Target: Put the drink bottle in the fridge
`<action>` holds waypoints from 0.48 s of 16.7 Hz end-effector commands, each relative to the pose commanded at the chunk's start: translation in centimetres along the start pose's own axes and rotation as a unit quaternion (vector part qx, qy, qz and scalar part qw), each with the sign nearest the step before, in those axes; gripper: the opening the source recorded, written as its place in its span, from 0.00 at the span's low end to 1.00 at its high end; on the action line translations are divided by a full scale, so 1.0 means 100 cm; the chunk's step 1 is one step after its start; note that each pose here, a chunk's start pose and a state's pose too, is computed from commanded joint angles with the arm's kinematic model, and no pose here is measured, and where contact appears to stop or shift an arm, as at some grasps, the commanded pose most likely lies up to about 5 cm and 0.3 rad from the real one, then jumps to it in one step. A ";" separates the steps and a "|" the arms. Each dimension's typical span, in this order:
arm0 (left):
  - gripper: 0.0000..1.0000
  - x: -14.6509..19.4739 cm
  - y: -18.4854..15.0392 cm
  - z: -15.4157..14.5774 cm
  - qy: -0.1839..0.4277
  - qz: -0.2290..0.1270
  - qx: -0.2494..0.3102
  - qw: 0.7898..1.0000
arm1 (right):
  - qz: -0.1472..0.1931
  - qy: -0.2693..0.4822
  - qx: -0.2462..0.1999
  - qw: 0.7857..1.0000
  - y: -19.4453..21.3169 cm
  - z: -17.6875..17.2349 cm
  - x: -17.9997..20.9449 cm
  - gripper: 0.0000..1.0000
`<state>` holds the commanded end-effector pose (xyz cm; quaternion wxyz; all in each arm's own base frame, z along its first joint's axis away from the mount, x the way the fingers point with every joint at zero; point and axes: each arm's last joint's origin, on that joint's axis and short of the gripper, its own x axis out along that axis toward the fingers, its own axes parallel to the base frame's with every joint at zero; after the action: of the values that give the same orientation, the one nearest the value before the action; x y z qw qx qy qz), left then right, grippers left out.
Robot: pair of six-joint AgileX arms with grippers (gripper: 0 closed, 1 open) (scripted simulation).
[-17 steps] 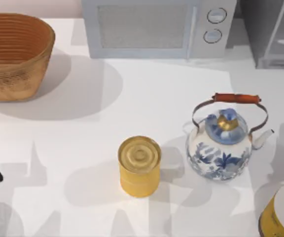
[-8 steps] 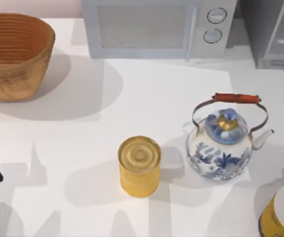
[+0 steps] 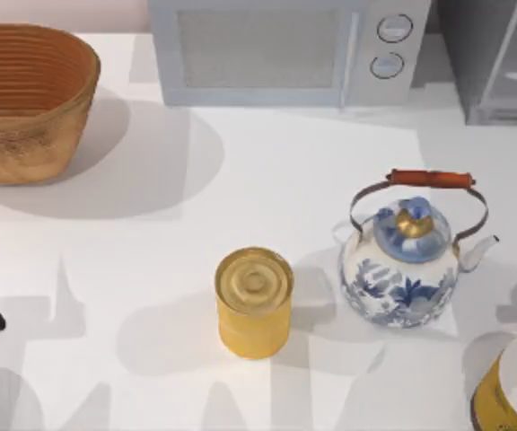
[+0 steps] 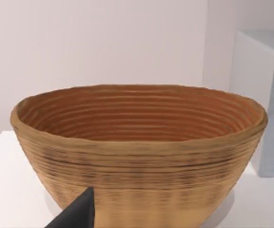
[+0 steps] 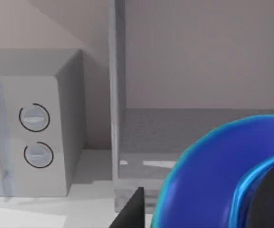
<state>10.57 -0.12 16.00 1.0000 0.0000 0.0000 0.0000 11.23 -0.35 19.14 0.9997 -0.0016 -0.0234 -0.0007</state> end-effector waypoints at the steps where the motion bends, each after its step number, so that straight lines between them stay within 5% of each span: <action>1: 1.00 0.000 0.000 0.000 0.000 0.000 0.000 1.000 | 0.000 -0.007 -0.001 1.000 -0.001 0.011 0.005 0.01; 8: 1.00 0.000 0.000 0.000 0.000 0.000 0.000 1.000 | -0.001 -0.007 -0.006 1.000 -0.020 0.065 0.100 0.01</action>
<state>10.57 -0.12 16.00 1.0000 0.0000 0.0000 0.0000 20.96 -2.37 26.06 0.9995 -0.0077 -0.0304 -0.0019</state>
